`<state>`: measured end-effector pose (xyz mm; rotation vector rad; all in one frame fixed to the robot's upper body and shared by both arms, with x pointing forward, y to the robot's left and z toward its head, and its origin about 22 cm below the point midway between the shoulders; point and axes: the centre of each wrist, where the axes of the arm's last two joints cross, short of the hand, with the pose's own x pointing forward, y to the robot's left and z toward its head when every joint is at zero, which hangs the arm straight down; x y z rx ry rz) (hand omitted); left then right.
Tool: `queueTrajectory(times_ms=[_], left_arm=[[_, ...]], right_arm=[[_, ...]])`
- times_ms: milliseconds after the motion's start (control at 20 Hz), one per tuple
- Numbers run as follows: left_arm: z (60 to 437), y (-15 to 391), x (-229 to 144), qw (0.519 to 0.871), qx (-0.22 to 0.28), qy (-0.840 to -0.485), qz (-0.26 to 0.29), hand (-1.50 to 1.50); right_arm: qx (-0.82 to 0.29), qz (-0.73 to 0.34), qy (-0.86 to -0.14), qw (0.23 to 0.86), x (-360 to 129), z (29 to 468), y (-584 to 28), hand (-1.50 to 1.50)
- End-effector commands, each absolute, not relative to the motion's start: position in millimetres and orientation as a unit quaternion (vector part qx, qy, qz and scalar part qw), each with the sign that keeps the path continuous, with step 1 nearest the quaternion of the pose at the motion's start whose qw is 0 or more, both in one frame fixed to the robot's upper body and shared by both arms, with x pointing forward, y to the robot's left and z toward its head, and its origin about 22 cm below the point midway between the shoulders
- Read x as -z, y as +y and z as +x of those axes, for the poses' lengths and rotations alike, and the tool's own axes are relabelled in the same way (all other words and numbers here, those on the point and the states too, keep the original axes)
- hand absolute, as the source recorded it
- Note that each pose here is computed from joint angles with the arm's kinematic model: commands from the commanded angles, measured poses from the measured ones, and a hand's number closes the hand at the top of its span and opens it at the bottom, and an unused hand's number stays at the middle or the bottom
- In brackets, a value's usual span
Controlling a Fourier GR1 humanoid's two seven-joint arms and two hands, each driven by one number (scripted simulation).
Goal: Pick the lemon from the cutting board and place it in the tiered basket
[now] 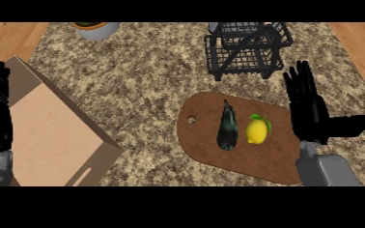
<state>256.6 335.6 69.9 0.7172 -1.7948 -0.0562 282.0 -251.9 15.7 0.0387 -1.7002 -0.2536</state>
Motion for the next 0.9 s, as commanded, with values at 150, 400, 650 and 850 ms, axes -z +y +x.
queueTrajectory(times_ms=[150,400,650,850], left_arm=[[264,274,-54,0.614,0.029,-0.765,0.194,0.0],[272,225,-44,0.661,0.036,-0.742,0.106,0.0],[263,207,-30,0.667,0.043,-0.738,0.096,0.0],[256,207,-34,0.671,0.038,-0.735,0.094,0.0]], right_arm=[[0.148,-0.016,-0.815,0.559,-68,272,-312,1.5],[0.26,-0.094,-0.752,0.598,-26,243,-357,-1.5],[0.203,0.118,-0.794,0.56,-4,203,-339,-1.5],[0.108,0.079,-0.812,0.568,-27,157,-363,-1.5]])
